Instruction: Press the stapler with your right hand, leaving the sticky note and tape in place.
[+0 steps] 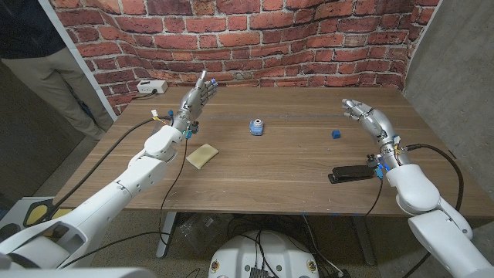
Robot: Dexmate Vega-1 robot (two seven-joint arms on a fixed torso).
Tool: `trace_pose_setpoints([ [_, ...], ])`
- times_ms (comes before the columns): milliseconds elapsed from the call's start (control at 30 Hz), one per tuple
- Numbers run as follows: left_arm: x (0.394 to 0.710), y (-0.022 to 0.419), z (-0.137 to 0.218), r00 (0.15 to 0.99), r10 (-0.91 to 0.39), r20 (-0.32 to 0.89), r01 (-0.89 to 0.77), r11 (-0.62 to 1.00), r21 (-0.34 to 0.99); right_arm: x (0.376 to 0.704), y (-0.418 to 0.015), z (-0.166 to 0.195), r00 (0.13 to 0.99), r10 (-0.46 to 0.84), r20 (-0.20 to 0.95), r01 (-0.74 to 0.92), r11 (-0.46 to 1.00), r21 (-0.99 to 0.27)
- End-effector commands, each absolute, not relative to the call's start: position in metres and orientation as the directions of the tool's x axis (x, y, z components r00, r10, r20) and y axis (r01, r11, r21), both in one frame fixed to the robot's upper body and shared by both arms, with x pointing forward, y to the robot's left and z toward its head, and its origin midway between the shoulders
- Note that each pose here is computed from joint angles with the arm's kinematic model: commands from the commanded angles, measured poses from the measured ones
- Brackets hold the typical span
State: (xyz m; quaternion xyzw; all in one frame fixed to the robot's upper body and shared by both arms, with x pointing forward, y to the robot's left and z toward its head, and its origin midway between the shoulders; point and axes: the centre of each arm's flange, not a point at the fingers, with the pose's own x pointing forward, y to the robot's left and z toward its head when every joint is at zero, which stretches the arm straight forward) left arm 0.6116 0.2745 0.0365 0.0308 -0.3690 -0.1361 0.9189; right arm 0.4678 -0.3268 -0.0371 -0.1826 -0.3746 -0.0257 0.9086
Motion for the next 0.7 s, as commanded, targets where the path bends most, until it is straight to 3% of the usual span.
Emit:
trace_pose_setpoints([
  [33,0.61,0.276,0.04,0.681,-0.279,0.677,0.225,0.96,0.169,0.493,-0.331,-0.028,0.704,0.115,0.701,0.078,0.968,-0.238],
  [700,0.607,0.29,0.032,0.705,-0.263,0.659,0.214,0.964,0.156,0.535,-0.342,-0.011,0.657,0.201,0.727,-0.204,0.975,-0.085],
])
